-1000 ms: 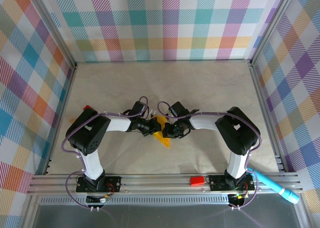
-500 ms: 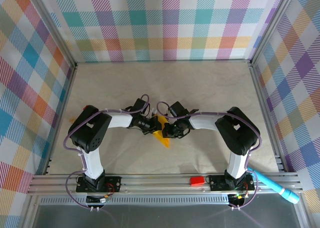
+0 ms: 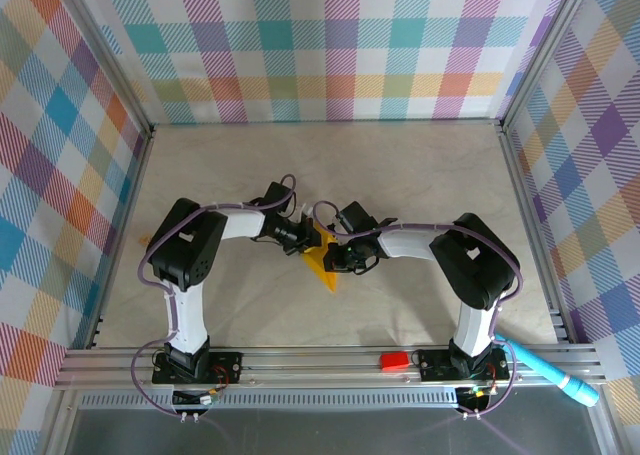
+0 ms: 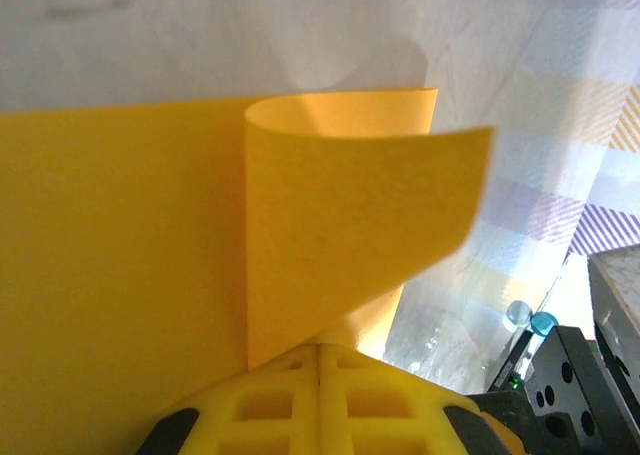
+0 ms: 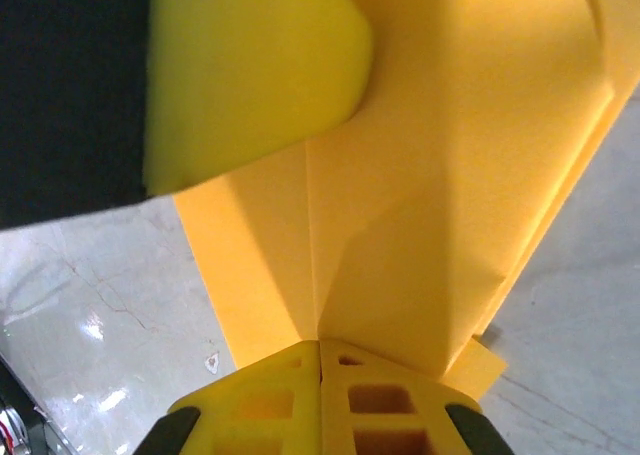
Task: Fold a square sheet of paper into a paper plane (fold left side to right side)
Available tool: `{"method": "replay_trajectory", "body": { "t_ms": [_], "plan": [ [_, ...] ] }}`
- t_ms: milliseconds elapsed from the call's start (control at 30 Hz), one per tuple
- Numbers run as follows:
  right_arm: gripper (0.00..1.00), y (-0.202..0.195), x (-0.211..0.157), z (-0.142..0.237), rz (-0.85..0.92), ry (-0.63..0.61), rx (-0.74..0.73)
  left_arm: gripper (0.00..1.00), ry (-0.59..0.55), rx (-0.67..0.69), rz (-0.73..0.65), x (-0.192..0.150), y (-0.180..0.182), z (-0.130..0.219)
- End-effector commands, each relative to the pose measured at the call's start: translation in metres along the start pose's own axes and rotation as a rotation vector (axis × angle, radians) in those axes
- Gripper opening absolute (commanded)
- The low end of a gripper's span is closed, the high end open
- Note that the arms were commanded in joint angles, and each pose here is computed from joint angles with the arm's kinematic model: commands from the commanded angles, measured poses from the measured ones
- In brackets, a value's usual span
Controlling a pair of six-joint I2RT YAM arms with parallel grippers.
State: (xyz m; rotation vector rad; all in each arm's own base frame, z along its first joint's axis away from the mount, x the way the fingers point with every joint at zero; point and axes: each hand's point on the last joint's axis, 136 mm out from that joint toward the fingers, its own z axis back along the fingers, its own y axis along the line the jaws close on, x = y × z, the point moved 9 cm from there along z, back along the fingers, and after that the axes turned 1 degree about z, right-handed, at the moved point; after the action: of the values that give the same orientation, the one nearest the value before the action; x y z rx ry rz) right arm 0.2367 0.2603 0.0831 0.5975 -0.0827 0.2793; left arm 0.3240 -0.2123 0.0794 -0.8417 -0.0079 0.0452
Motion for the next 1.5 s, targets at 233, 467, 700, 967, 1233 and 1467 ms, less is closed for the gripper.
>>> {"method": "replay_trajectory", "body": {
  "t_ms": [233,467,700,967,1233,1467],
  "plan": [
    [0.0,-0.057,-0.069,-0.019,-0.144,0.307,-0.291,0.0,-0.208,0.157,-0.02,0.061,0.027,0.021],
    [0.0,-0.056,-0.069,-0.018,-0.145,0.308,-0.281,0.0,-0.233,0.167,-0.016,0.077,0.031,0.026],
    [0.0,-0.052,-0.066,-0.014,-0.139,0.283,-0.261,0.0,-0.25,0.171,-0.053,0.089,0.017,0.045],
    [0.0,-0.044,-0.053,-0.008,-0.12,0.21,-0.207,0.0,-0.273,0.09,-0.129,0.05,-0.012,0.075],
    [0.0,-0.04,-0.048,-0.002,-0.1,0.142,-0.166,0.0,-0.157,-0.036,-0.196,-0.002,-0.034,0.048],
    [0.0,-0.038,-0.046,-0.002,-0.098,0.14,-0.149,0.0,-0.059,-0.032,-0.192,-0.005,-0.033,0.01]
  ]
}}
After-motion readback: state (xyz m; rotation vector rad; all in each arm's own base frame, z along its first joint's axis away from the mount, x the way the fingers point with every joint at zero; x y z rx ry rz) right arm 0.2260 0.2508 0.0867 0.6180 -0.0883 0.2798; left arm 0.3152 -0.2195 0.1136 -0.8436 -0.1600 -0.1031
